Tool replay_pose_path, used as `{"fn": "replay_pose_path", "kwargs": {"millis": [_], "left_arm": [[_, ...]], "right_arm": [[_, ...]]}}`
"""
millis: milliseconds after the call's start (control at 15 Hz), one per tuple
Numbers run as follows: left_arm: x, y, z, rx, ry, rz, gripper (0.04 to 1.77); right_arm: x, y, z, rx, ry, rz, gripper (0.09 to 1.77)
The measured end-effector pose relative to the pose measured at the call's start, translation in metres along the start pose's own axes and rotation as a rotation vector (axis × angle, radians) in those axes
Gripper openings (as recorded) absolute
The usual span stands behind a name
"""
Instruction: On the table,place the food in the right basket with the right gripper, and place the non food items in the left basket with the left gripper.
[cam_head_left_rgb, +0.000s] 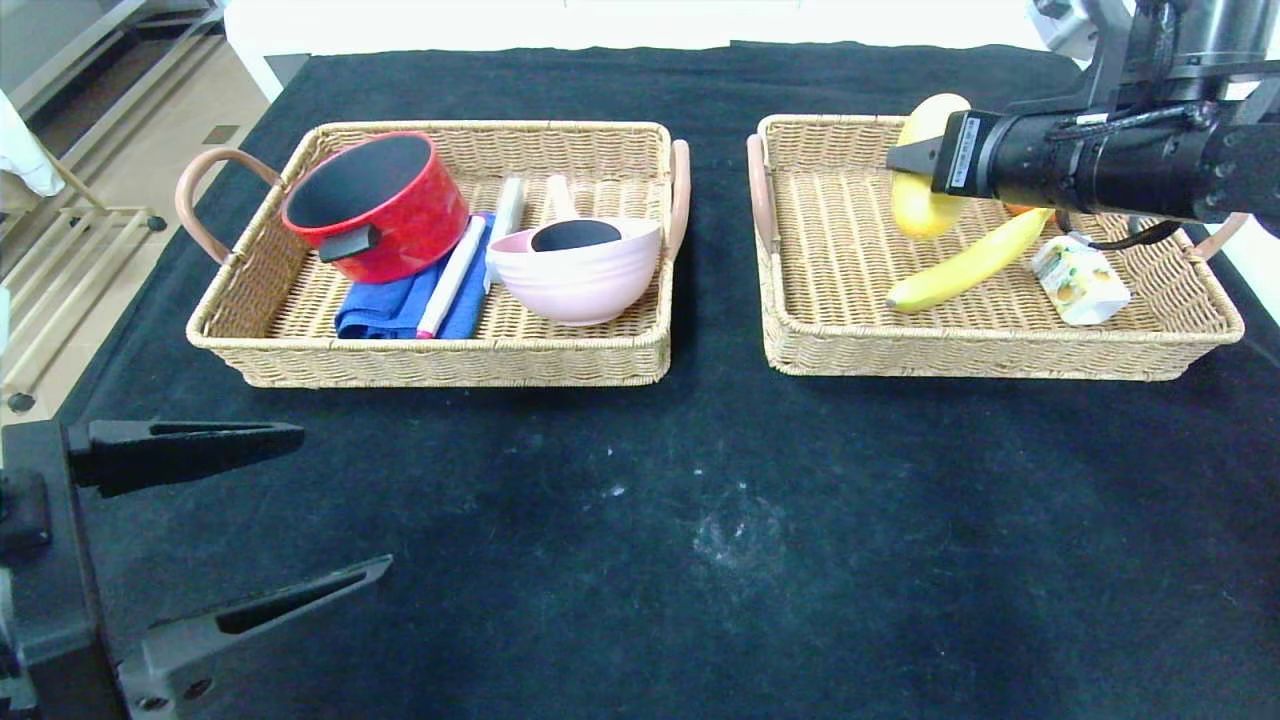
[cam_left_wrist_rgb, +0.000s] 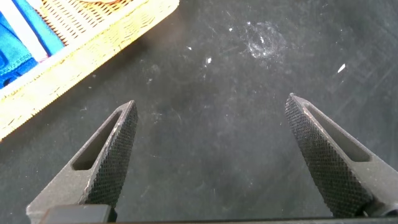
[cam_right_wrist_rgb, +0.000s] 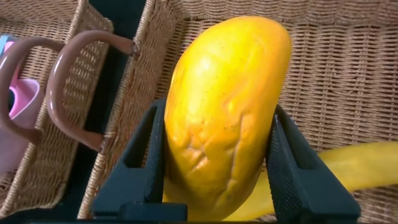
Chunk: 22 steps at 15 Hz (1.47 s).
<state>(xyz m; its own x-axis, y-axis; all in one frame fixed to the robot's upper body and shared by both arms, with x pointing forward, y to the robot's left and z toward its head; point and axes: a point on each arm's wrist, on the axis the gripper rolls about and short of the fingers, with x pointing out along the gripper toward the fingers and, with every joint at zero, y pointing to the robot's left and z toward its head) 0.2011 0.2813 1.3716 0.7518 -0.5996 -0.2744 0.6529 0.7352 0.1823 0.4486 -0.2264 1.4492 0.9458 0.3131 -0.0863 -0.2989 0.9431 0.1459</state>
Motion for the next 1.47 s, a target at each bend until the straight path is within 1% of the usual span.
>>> {"fn": "replay_pose_path", "kwargs": {"millis": [200,267,400,600,933,1133,1200,1467], "left_arm": [[0.0,0.0,0.0,0.0,0.0,0.0,1.72],[0.0,0.0,0.0,0.0,0.0,0.0,1.72],[0.0,0.0,0.0,0.001,-0.002,-0.001,1.72],[0.0,0.0,0.0,0.002,-0.002,-0.005,1.72],[0.0,-0.002,0.0,0.004,-0.004,-0.012,1.72],[-0.001,-0.002,0.0,0.005,-0.007,-0.011,1.72],[-0.002,-0.002,0.001,0.005,-0.012,-0.01,1.72],[-0.007,-0.003,0.002,0.01,-0.028,-0.006,1.72]], "right_arm": [[0.007,-0.003,-0.003,0.001,0.002,-0.005,0.97],[0.008,-0.003,-0.004,0.0,0.004,-0.006,1.01],[0.009,-0.005,-0.004,0.001,0.003,-0.01,1.17],[0.009,-0.005,-0.004,0.002,0.002,-0.01,1.35],[0.006,-0.008,-0.003,-0.004,0.008,-0.019,1.51],[-0.005,-0.009,-0.004,-0.059,0.022,-0.022,1.57],[-0.01,-0.009,-0.005,-0.083,0.032,-0.014,1.59],[-0.044,-0.007,-0.016,-0.138,0.092,0.056,1.64]]}}
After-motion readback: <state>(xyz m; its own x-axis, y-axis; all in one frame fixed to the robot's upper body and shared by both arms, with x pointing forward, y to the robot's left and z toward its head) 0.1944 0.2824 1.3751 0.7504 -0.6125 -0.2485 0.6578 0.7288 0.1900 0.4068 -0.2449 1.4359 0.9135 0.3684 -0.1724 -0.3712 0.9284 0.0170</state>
